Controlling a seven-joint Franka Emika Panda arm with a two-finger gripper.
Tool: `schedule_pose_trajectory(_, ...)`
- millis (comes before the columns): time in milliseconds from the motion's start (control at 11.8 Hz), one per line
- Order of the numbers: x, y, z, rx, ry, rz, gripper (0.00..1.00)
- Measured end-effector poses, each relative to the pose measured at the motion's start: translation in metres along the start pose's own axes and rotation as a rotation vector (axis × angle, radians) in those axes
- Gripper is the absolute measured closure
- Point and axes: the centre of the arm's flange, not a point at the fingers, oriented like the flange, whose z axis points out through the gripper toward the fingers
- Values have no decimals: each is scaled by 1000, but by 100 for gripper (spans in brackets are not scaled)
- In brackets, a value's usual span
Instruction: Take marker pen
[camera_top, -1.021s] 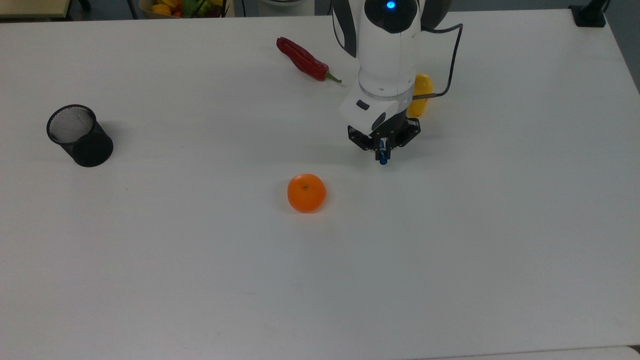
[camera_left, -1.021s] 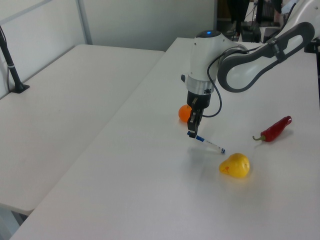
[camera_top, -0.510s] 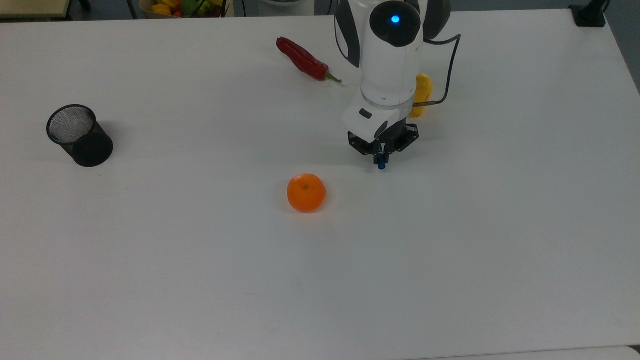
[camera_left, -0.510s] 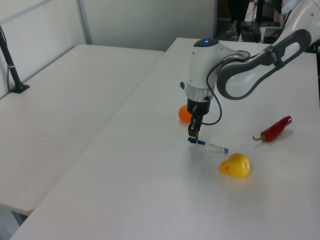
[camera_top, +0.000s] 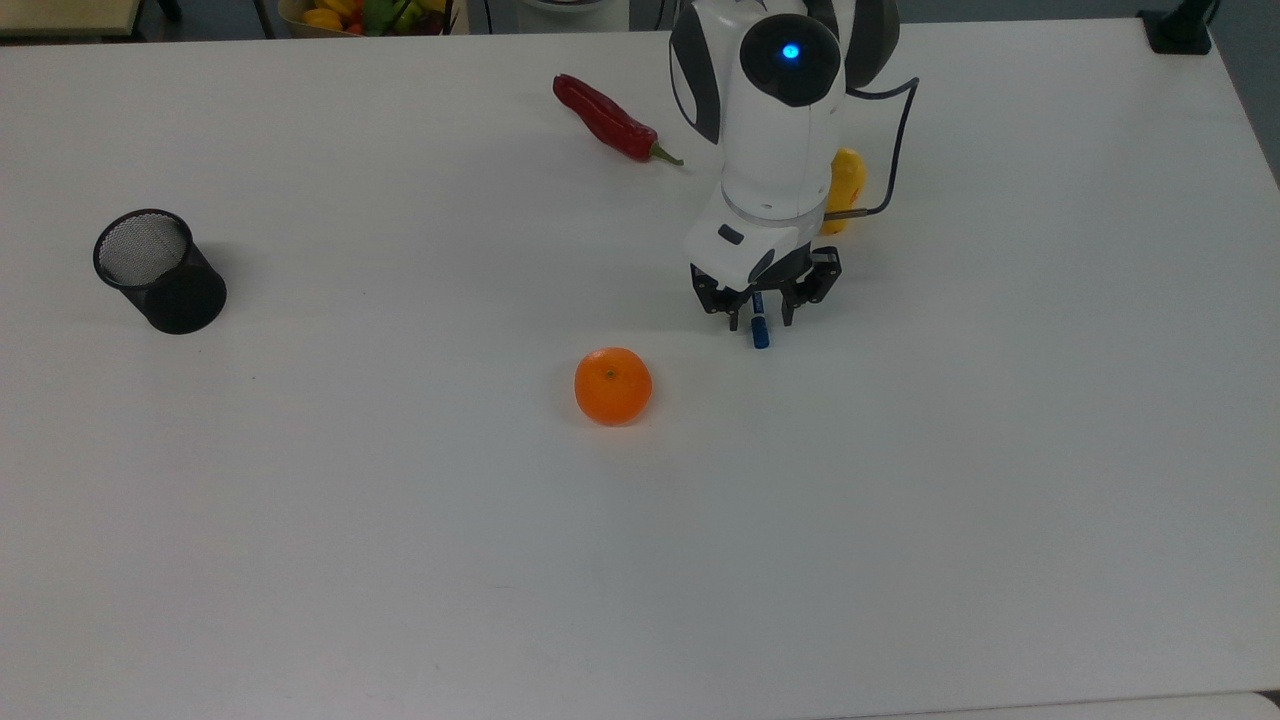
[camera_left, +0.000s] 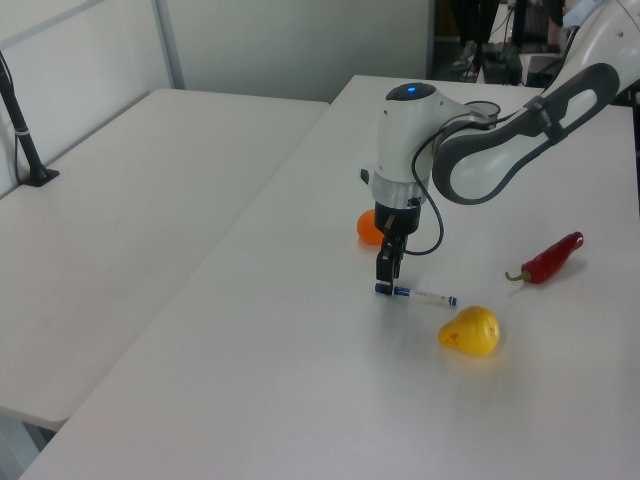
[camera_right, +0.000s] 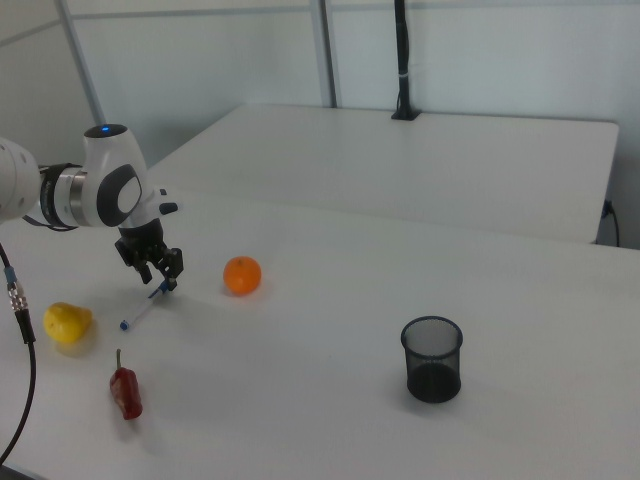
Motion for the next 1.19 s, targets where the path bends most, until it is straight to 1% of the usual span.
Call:
schedule_pose_trajectory(85, 0, 0, 0, 0, 1, 0, 33)
schedule_pose_trajectory(170, 1, 0, -1, 0, 2, 1, 18)
schedule_pose_trajectory(255, 1, 1, -2, 0, 4, 2, 7)
schedule_pose_trajectory(340, 3, 2, -5, 1, 10, 3, 1)
schedule_pose_trajectory(510, 5, 3, -14, 2, 24, 5, 0)
schedule_pose_trajectory(681, 3, 12, -38, -14, -4, 17, 0)
schedule_pose_trajectory(851, -3, 34, -99, -34, -31, 54, 0)
schedule_pose_trajectory(1021, -21, 77, -177, -58, -51, 126, 0)
schedule_pose_trajectory(1191, -40, 116, -232, -71, -46, 192, 0)
